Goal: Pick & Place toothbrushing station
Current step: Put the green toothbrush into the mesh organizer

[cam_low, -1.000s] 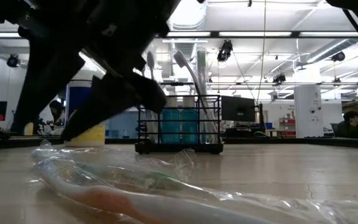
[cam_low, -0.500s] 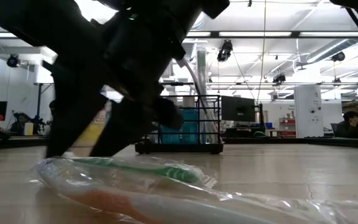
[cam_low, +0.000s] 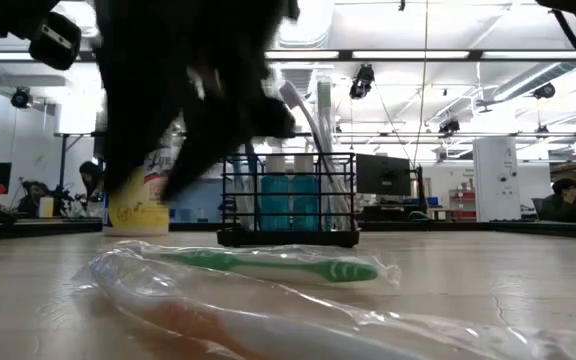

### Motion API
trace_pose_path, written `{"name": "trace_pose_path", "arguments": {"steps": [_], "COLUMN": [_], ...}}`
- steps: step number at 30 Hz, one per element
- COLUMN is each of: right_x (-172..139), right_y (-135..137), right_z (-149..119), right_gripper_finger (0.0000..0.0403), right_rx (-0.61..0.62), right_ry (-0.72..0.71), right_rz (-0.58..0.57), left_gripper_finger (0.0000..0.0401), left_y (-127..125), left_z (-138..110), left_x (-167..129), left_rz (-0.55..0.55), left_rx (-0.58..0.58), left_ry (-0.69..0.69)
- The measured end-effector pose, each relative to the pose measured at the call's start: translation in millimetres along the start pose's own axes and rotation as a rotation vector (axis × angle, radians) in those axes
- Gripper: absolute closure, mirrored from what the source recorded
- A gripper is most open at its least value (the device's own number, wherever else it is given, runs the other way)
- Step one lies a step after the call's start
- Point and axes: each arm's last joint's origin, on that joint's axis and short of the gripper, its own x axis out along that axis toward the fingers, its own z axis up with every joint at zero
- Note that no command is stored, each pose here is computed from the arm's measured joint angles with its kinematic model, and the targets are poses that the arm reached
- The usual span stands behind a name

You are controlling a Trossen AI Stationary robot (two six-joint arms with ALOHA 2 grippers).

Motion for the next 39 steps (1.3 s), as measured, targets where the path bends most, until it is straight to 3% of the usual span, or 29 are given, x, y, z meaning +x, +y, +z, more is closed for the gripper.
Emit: {"name": "trace_pose_path", "arguments": {"steps": [5, 10, 21, 31, 35, 39], "right_x": [-33, -40, -6, 17, 20, 20], "right_y": [8, 4, -8, -15, -16, -17], "right_z": [13, 3, -23, -40, -42, -38], "right_gripper_finger": [0.0202, 0.0202, 0.0202, 0.0204, 0.0238, 0.0307], "right_rx": [-0.037, -0.09, -0.071, -0.064, -0.085, -0.133], "right_ry": [-0.029, 0.092, 0.207, 0.245, 0.251, 0.25], "right_rz": [-0.011, -0.046, -0.116, -0.097, -0.096, -0.075], "left_gripper_finger": [0.0389, 0.0389, 0.0389, 0.0389, 0.0389, 0.0389], "left_y": [0, 0, 0, 0, 0, 0], "left_z": [0, 0, 0, 0, 1, 3], "left_x": [0, 0, 0, 0, 0, 0], "left_rz": [0.0, 0.0, 0.0, -0.001, -0.001, -0.003], "left_rx": [0.0, 0.001, 0.012, 0.021, 0.032, 0.044], "left_ry": [0.0, 0.0, 0.0, -0.003, -0.014, -0.028]}}
